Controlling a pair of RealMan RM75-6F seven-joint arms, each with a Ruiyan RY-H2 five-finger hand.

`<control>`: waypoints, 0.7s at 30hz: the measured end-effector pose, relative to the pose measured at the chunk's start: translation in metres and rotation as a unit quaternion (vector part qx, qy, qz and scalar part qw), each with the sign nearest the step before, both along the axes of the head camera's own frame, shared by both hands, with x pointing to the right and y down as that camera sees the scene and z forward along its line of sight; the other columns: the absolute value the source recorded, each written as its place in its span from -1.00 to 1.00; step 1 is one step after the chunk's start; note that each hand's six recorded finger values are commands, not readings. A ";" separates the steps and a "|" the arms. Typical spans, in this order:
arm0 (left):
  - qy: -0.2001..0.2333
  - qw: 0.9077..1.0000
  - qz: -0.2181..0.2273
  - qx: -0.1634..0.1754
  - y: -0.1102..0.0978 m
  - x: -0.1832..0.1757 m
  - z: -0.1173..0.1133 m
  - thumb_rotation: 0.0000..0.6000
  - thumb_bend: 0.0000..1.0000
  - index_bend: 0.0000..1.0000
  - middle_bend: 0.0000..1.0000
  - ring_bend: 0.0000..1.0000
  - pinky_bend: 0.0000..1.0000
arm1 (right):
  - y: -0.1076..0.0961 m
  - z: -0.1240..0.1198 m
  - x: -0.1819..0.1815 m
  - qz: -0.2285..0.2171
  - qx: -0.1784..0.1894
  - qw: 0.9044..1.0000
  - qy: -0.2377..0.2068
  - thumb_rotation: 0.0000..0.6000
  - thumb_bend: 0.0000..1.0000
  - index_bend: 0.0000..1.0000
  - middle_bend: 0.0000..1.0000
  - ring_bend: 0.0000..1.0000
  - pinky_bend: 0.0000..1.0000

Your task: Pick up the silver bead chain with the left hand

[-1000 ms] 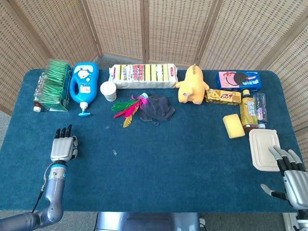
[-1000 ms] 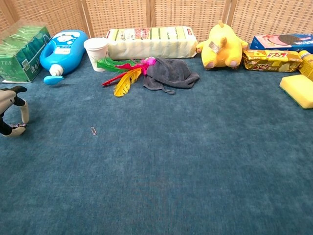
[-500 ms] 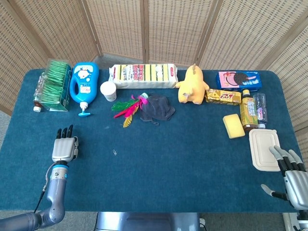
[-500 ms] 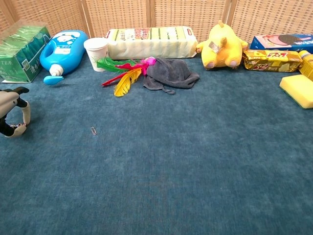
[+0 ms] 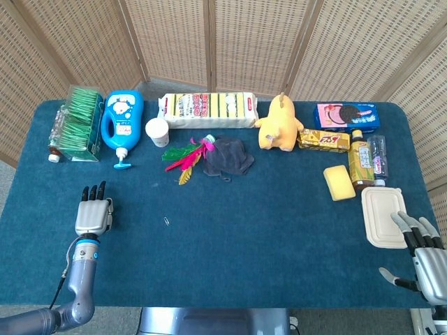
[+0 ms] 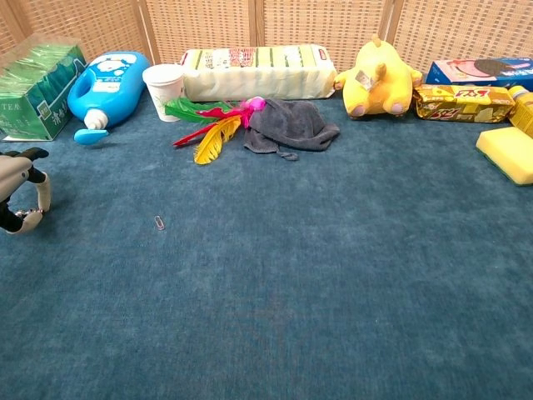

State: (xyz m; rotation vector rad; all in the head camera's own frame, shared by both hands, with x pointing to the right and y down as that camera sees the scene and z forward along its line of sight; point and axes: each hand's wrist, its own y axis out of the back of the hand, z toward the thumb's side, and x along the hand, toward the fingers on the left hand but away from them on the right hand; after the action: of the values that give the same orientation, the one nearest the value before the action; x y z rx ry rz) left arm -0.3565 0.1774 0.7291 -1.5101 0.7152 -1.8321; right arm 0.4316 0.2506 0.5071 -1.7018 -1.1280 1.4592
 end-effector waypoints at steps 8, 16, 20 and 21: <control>0.003 1.000 0.004 0.006 -0.001 0.001 -0.006 1.00 0.70 0.07 -1.00 -1.00 -1.00 | -0.001 -0.001 0.001 0.002 0.002 1.000 -0.002 1.00 -1.00 -1.00 -0.98 -0.78 -1.00; 0.025 1.000 0.007 0.012 -0.001 0.007 -0.016 1.00 0.70 0.07 -1.00 -1.00 -1.00 | 0.000 -0.001 0.001 0.002 0.001 1.000 -0.003 1.00 -1.00 -1.00 -0.98 -0.78 -1.00; 0.037 0.999 0.011 0.018 -0.003 0.010 -0.025 1.00 0.70 0.08 -1.00 -1.00 -1.00 | 0.000 -0.001 0.001 0.002 0.001 1.000 -0.003 1.00 -1.00 -1.00 -0.98 -0.78 -1.00; 0.041 0.999 0.012 0.020 -0.003 0.011 -0.028 1.00 0.70 0.08 -1.00 -1.00 -1.00 | -0.001 -0.001 0.001 0.002 0.001 1.000 -0.003 1.00 -1.00 -1.00 -0.98 -0.78 -1.00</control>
State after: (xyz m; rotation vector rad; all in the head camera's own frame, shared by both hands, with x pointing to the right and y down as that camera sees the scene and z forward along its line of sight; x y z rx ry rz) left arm -0.3455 0.1745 0.7016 -1.5685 0.7656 -1.7362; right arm 0.4325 0.2501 0.5059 -1.7039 -1.1377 1.4557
